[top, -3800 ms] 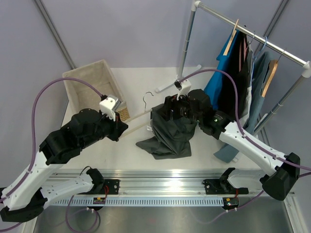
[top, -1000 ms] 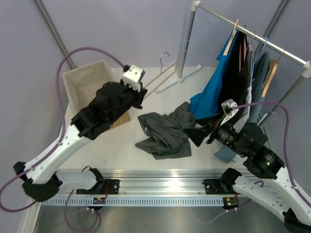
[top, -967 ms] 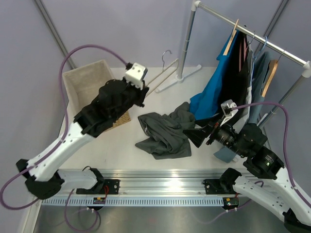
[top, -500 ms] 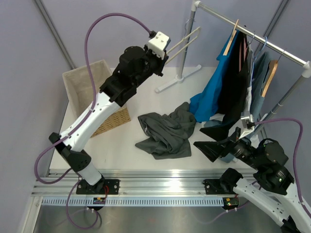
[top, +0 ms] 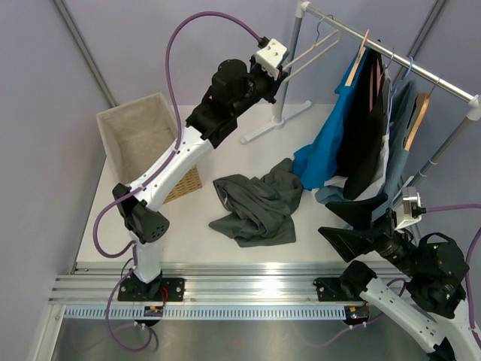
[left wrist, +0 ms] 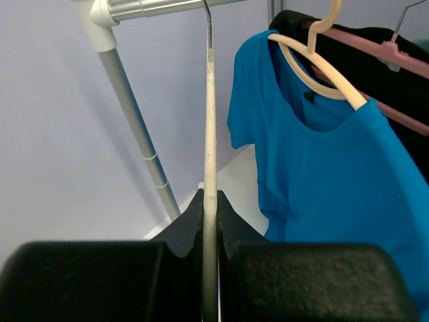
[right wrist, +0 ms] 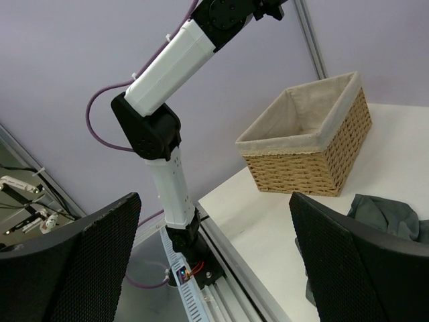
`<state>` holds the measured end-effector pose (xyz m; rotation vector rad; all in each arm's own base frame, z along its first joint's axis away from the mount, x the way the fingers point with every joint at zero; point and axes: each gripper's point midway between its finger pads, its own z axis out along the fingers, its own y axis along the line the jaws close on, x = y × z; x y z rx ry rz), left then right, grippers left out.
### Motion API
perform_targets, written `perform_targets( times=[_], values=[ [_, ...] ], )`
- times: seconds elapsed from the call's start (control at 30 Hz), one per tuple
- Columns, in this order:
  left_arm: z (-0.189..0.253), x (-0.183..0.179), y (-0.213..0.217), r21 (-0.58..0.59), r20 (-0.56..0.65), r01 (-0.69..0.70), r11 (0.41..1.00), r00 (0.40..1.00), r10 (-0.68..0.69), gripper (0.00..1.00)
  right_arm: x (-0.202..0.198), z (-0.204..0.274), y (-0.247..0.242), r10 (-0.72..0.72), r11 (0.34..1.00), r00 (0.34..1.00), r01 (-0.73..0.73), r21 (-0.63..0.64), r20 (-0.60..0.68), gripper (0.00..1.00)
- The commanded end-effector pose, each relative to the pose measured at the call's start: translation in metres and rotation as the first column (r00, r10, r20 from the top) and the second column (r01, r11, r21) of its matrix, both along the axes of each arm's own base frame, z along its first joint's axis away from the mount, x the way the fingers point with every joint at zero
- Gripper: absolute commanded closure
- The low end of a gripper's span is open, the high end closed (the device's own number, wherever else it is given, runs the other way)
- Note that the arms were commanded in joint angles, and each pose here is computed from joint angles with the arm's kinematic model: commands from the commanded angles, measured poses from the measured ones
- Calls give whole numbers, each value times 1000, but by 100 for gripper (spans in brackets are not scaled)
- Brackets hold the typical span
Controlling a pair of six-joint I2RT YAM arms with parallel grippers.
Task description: Remove the t-shirt from the hanger
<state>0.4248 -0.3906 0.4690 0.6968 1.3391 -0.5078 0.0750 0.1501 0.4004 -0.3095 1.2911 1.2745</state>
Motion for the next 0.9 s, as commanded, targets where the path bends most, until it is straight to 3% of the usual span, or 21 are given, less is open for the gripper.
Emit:
perform_targets(
  times=[0.0, 0.5, 0.87],
  values=[
    [63, -8, 3, -120, 161, 44, 992, 987, -25, 100, 4, -3, -3, -27, 1000, 1000, 27, -8, -7, 0],
    [52, 35, -9, -170, 212, 29, 985, 977, 8, 100, 4, -8, 16, 53, 998, 998, -54, -27, -34, 0],
    [38, 51, -22, -250, 172, 88, 964, 984, -45, 100, 5, -10, 14, 39, 999, 999, -39, -25, -38, 1]
  ],
)
